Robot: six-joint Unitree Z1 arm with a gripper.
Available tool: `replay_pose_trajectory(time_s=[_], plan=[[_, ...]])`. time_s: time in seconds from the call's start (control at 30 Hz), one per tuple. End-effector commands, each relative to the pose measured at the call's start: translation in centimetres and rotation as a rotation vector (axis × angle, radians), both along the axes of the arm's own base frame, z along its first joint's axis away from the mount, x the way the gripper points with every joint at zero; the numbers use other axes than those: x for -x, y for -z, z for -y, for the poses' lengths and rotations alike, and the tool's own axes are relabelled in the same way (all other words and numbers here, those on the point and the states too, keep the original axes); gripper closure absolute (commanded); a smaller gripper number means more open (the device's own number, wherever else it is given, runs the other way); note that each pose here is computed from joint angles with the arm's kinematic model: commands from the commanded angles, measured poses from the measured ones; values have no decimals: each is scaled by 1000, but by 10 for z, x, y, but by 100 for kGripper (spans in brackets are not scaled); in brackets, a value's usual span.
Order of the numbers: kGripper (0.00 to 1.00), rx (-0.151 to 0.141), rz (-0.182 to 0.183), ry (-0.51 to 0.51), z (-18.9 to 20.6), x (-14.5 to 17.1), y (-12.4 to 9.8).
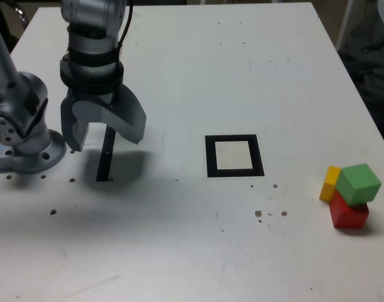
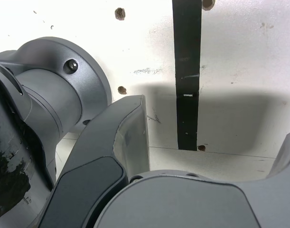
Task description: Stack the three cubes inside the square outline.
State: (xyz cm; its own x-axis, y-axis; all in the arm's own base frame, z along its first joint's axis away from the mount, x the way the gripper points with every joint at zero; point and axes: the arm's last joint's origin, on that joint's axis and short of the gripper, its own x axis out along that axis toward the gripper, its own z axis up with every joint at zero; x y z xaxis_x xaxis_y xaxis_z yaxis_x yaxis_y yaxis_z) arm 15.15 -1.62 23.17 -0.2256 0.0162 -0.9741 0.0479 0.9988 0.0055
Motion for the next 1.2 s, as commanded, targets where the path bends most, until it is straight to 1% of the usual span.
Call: replay_pose_trajectory(time_s=[0.0,0.37,0.67,0.77,0.97,1.17], plan=[[1,1,9,-4,0,-1,-1],[1,2,8,-4,0,-5,-1],[1,5,-1,-3,2,-20,-2],[1,11,5,3,3,-26,-3],[1,30,29,37,9,-46,-10],[1,37,40,69,20,-70,-20]])
